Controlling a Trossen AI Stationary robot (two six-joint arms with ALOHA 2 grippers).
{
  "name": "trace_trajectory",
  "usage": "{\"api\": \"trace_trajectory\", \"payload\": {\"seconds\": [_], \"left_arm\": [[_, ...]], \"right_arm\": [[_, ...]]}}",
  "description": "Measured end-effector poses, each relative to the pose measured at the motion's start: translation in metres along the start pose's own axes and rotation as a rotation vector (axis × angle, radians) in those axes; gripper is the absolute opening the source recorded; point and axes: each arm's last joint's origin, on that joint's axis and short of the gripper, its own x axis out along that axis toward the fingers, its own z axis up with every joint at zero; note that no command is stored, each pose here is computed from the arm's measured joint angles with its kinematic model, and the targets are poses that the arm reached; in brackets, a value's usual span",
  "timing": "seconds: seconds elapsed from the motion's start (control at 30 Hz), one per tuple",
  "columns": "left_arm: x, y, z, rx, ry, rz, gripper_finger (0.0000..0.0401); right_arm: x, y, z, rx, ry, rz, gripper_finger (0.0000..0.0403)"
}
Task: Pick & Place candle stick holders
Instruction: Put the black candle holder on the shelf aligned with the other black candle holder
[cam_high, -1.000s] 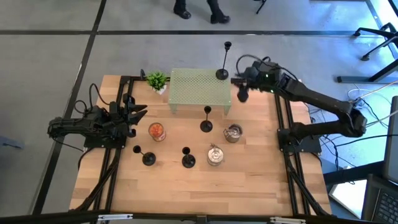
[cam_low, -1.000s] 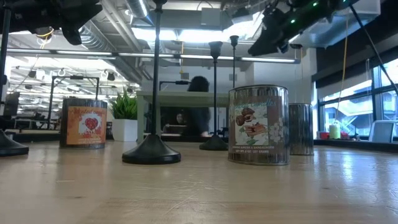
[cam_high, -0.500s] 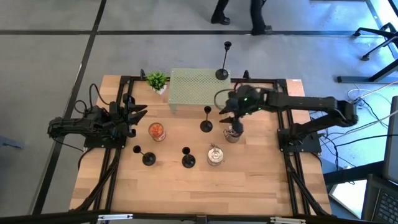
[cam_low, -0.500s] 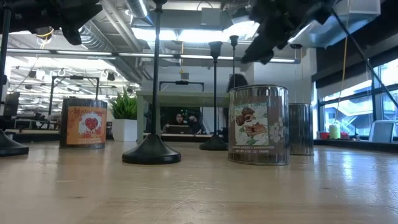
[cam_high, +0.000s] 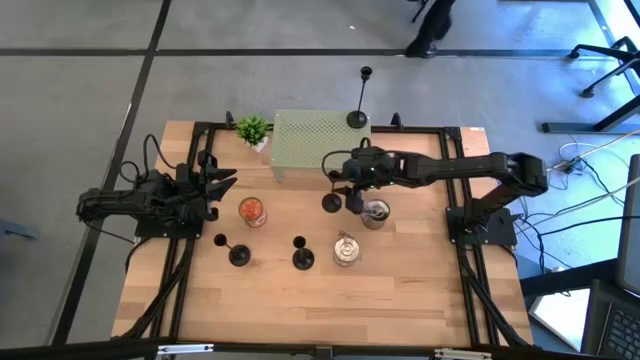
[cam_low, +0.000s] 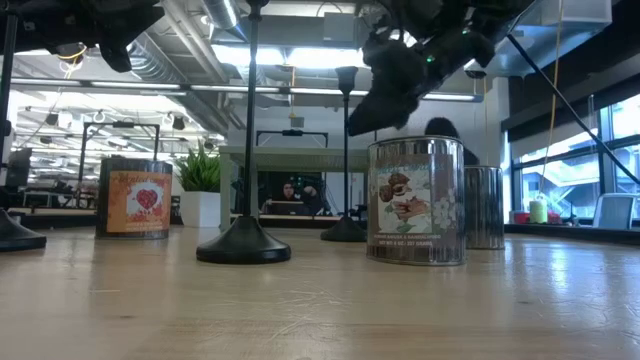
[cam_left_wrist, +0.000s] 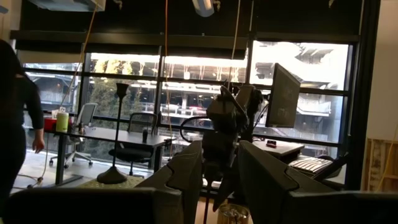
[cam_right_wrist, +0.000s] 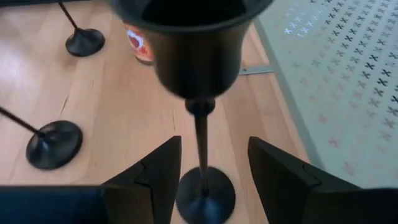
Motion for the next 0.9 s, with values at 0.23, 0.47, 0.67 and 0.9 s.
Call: {"api": "trace_trajectory", "payload": {"seconds": [0.23,0.47,0.67,0.9], "left_arm": [[0.000,0.000,0.000,-0.016,0.000,0.000,0.0102],[0.000,0.000,0.000,-0.024,0.000,0.000,0.0102],[0.000,0.000,0.000,-0.025,0.000,0.000,0.0102],[0.000,0.000,0.000,-0.027,0.000,0.000,0.0102]], "right_arm": [[0.008,-0.001,-0.001,0.002,-0.015,0.000,0.0157],[0.008,-0.001,-0.001,0.002,-0.014,0.000,0.0037],[0.000,0.006,0.004,0.030,-0.041,0.023,0.0013],[-0.033,0.014,0.023,0.050,-0.170,0.038,0.0013]]}}
